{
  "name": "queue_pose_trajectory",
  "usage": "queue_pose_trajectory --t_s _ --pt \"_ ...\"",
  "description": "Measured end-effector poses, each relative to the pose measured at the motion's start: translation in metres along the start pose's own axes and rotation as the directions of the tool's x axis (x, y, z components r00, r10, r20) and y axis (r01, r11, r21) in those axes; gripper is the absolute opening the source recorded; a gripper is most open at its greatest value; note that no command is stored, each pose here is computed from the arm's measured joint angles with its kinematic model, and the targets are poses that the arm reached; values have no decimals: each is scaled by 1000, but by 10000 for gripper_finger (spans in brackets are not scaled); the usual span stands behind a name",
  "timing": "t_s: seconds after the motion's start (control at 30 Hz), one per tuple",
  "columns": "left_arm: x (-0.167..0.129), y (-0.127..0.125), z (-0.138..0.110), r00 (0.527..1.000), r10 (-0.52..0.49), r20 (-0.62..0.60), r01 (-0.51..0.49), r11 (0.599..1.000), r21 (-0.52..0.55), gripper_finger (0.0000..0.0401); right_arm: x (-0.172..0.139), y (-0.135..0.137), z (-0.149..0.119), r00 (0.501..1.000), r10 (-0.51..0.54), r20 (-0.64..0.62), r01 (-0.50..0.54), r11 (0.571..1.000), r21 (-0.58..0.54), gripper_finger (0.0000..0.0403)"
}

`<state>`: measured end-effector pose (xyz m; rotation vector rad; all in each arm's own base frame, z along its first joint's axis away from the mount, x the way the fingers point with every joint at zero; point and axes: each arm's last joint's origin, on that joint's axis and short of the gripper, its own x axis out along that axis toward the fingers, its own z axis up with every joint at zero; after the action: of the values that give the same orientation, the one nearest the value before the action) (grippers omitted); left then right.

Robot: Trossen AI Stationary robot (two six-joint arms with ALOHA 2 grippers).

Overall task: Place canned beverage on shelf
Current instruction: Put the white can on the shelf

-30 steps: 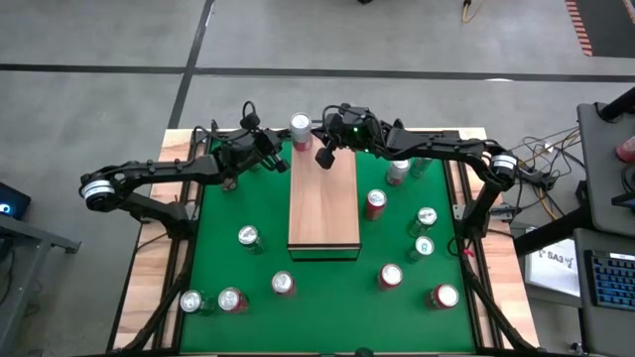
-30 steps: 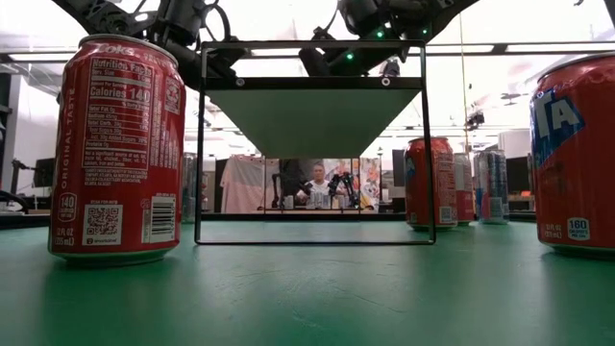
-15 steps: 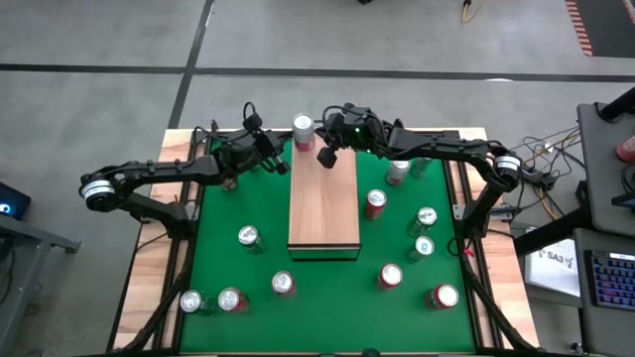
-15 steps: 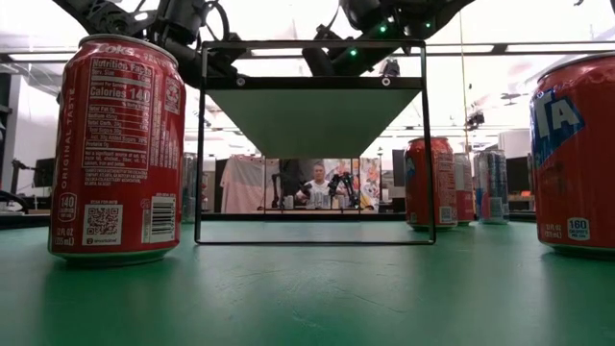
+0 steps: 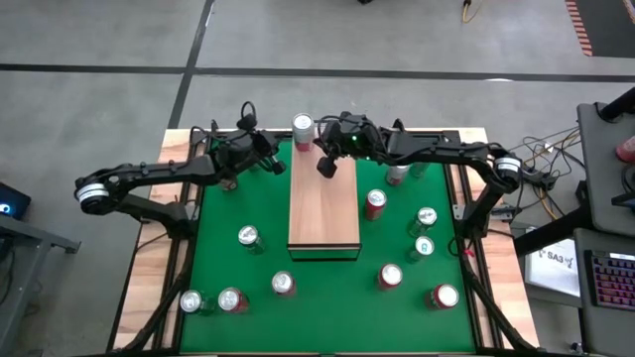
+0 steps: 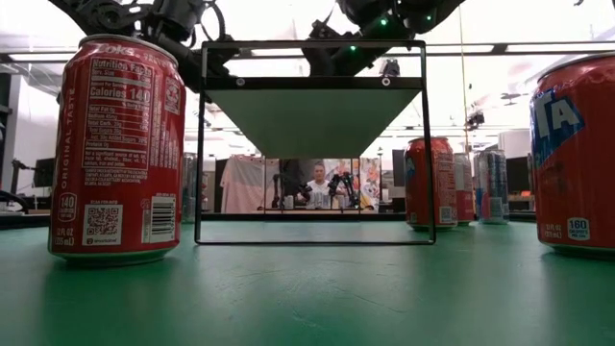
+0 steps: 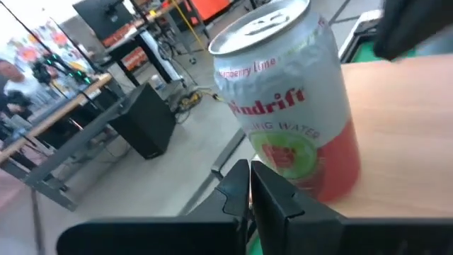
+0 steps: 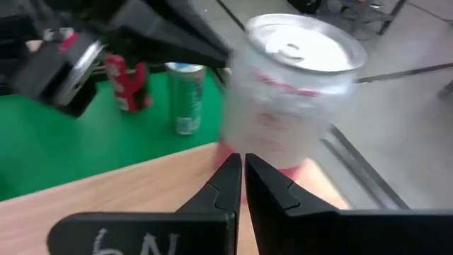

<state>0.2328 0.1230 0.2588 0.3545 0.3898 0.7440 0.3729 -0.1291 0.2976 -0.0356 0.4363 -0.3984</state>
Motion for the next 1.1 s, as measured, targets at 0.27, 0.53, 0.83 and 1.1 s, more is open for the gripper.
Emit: queue_pose_trajectory --t_s 0.27,0.53,0.83,1.1 --pt "-49 11 28 970 -148 195 164 984 -70 0 16 19 -4 998 36 48 -35 999 -16 13" --pt "-90 25 38 934 -192 300 229 969 -92 0 31 6 -12 998 -1 60 1 1000 -6 13" --pt "-100 30 38 925 -204 322 247 964 -96 0 35 -4 -14 998 -26 62 25 1000 12 13" --pt "-90 24 35 933 -222 284 256 963 -85 0 40 -4 -13 993 -35 112 34 999 18 13"
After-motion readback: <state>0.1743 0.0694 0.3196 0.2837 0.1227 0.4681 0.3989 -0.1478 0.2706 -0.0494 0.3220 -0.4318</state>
